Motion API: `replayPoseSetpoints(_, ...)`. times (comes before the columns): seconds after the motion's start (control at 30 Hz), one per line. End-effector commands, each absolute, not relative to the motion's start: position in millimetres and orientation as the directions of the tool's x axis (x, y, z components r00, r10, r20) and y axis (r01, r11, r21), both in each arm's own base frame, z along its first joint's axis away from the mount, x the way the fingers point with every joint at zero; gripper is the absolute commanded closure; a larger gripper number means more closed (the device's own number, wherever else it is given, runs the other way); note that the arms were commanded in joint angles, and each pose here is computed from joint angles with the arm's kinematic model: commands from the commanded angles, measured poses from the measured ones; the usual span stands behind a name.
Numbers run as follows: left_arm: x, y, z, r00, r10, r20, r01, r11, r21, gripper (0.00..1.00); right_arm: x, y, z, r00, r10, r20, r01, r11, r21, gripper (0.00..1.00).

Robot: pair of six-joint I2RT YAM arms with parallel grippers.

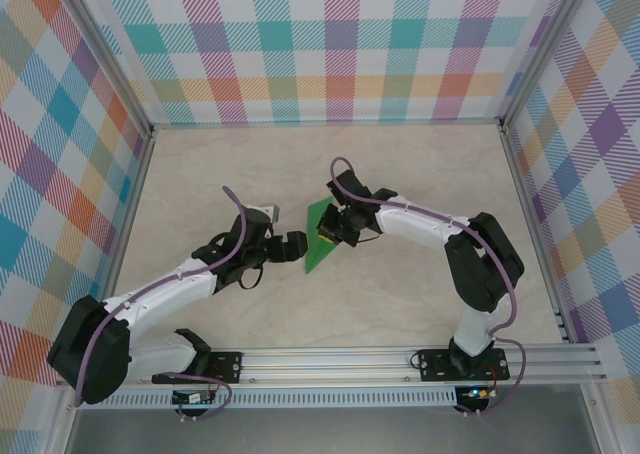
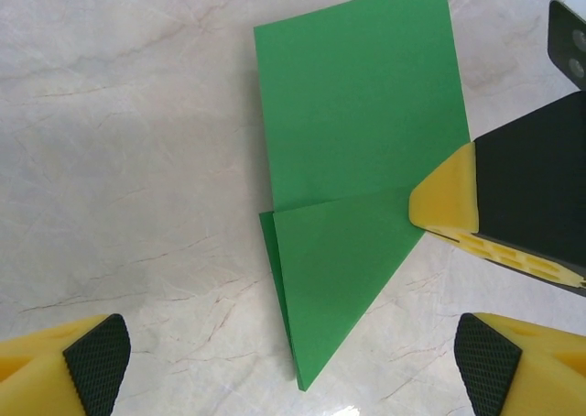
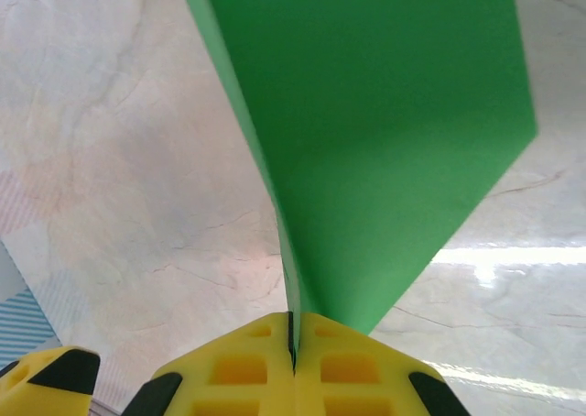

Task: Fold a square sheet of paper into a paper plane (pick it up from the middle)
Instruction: Fourth fold the wing at the center of the table.

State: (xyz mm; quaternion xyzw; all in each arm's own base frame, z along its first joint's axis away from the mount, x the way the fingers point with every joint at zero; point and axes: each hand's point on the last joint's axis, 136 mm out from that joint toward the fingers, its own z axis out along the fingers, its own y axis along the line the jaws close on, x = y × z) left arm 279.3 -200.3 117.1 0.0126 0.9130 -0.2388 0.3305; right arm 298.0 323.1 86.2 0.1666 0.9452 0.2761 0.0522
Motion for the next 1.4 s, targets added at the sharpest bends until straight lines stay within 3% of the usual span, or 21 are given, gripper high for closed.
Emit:
replayPoseSetpoints(0.0,278.1,-201.2,120.7,-0.761,-0.107,-0.640,0.232,0.877,-0.422,0.07,291.1,325.9,97.2,-0.932,0.364,-0.009,0.306,0.798,0.520,1.00)
replayPoseSetpoints(0.27,276.3,-185.4,126.9,-0.721,-0.133,-0.680,0.206,0.896,-0.393,0.08,280.1,352.7,103.1,-0.956,0.294,-0.027,0.235,0.816,0.529,1.00)
replayPoseSetpoints(0.43,271.6,-184.4,126.9,-0.717,-0.136,-0.683,0.216,0.889,-0.404,0.08,286.2,339.4,94.4,-0.943,0.324,-0.072,0.256,0.848,0.464,1.00)
replayPoseSetpoints(0.87,270.4,-186.3,128.9,-0.713,-0.135,-0.688,0.231,0.881,-0.412,0.08,312.9,285.3,150.1,-0.851,0.387,-0.355,0.258,0.897,0.359,1.00)
replayPoseSetpoints(1.37,269.6,-209.0,129.5,-0.715,-0.083,-0.694,0.328,0.837,-0.438,0.09,309.1,301.5,104.9,-0.893,0.426,-0.144,0.333,0.842,0.425,1.00)
